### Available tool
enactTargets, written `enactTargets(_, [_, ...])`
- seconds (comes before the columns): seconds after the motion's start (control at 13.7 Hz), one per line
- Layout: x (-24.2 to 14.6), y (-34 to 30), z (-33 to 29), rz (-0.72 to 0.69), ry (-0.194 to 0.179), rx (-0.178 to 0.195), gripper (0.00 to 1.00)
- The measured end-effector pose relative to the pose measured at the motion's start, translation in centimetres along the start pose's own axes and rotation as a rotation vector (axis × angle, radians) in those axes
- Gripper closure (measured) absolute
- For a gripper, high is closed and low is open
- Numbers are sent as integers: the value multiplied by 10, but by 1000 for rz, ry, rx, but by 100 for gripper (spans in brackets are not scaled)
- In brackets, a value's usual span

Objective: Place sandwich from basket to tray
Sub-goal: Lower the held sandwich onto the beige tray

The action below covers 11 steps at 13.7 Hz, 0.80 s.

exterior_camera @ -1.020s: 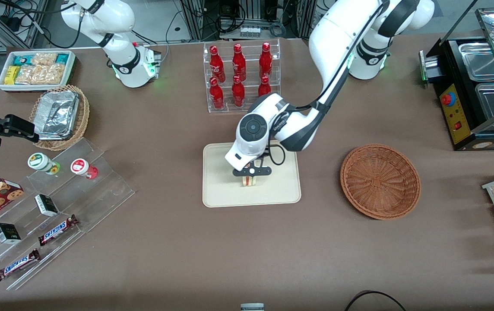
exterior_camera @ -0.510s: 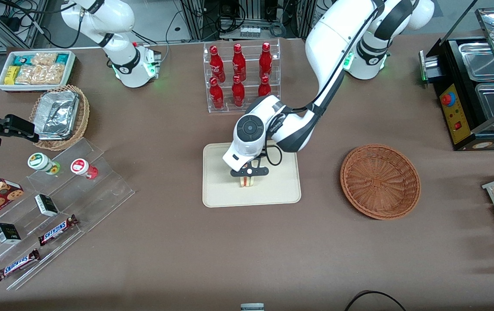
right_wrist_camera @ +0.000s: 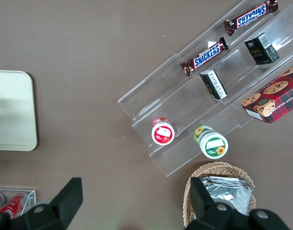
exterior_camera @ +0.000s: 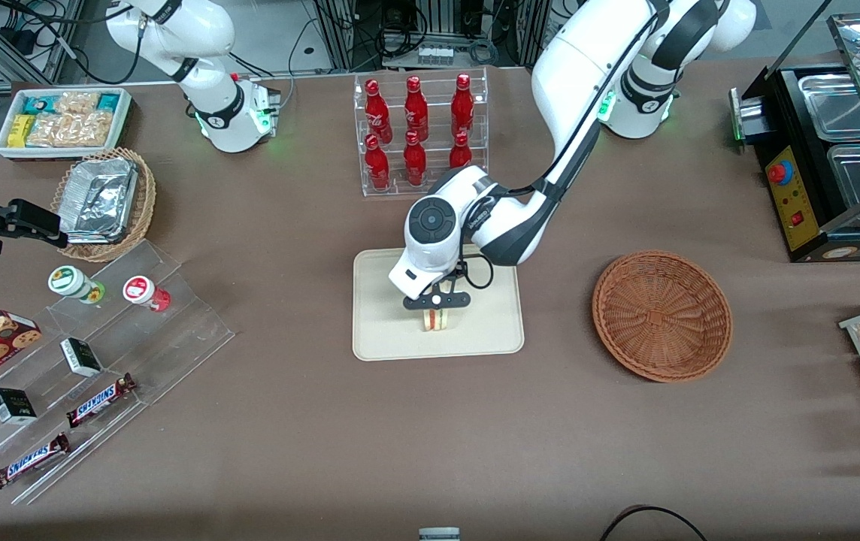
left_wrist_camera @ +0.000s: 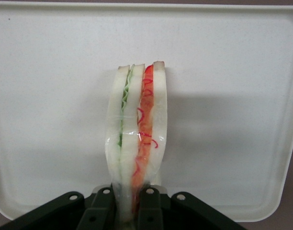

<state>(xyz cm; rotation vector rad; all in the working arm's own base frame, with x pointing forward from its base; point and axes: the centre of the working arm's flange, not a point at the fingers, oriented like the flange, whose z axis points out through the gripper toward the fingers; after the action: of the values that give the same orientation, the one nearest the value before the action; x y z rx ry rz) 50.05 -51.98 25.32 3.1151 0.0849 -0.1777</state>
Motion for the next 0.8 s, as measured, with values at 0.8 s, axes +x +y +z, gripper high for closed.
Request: enactTargets(0.8, [-7,5,15,-21,-2,30,68])
